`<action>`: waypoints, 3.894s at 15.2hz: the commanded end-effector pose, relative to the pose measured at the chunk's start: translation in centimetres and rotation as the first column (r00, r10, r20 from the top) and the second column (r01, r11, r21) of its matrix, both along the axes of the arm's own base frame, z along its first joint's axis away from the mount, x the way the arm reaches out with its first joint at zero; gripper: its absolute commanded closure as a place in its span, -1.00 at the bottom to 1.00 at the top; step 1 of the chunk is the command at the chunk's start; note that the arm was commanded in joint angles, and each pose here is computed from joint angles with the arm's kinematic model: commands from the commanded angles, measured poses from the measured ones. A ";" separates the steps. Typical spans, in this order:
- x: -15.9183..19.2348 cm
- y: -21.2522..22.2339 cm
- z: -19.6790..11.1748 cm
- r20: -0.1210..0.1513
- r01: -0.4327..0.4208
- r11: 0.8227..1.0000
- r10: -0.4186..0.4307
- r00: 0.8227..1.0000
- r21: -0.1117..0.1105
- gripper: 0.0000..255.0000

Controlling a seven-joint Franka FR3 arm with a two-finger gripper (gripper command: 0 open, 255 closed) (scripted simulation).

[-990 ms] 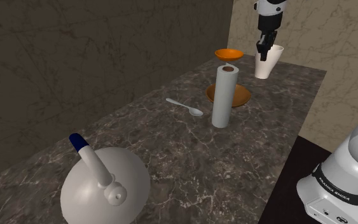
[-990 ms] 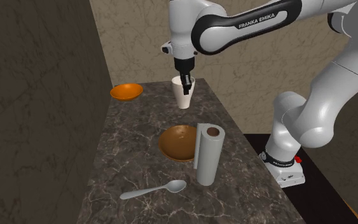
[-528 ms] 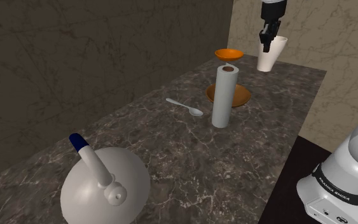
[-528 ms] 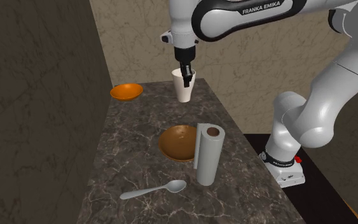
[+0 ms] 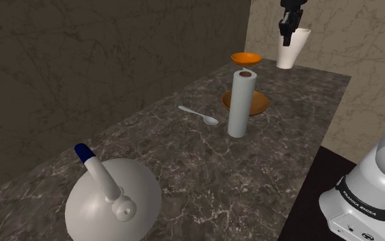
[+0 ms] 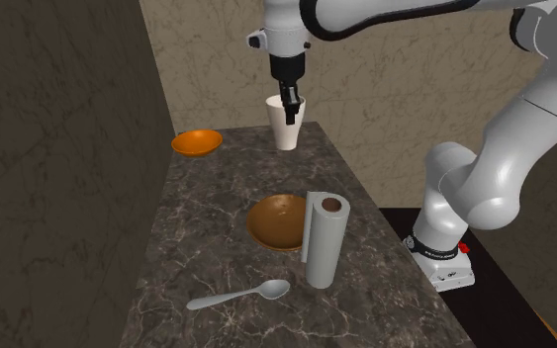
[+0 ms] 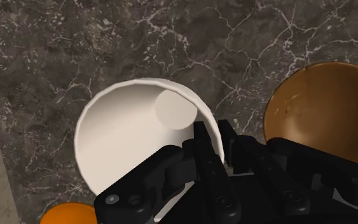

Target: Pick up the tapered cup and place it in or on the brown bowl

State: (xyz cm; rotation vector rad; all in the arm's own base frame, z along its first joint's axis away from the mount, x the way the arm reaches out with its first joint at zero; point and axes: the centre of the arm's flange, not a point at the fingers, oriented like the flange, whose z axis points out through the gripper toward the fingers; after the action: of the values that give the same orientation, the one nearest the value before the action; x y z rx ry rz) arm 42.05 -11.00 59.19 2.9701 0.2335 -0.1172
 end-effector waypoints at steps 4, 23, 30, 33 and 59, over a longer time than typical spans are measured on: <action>0.1 6.1 1.3 0.000 0.001 1.000 -0.001 1.000 0.000 1.00; 0.5 21.9 1.0 0.000 0.001 1.000 -0.001 1.000 0.000 1.00; 0.5 21.9 -2.7 0.000 0.001 1.000 -0.001 1.000 0.000 1.00; 0.5 21.9 -4.2 0.000 0.001 1.000 -0.001 1.000 0.000 1.00; 0.9 22.7 -2.3 0.000 0.001 1.000 -0.001 1.000 0.000 -1.00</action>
State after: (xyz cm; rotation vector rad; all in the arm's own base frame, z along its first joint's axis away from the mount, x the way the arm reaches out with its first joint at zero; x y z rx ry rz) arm 42.87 11.71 56.79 2.9703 0.2329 -0.1169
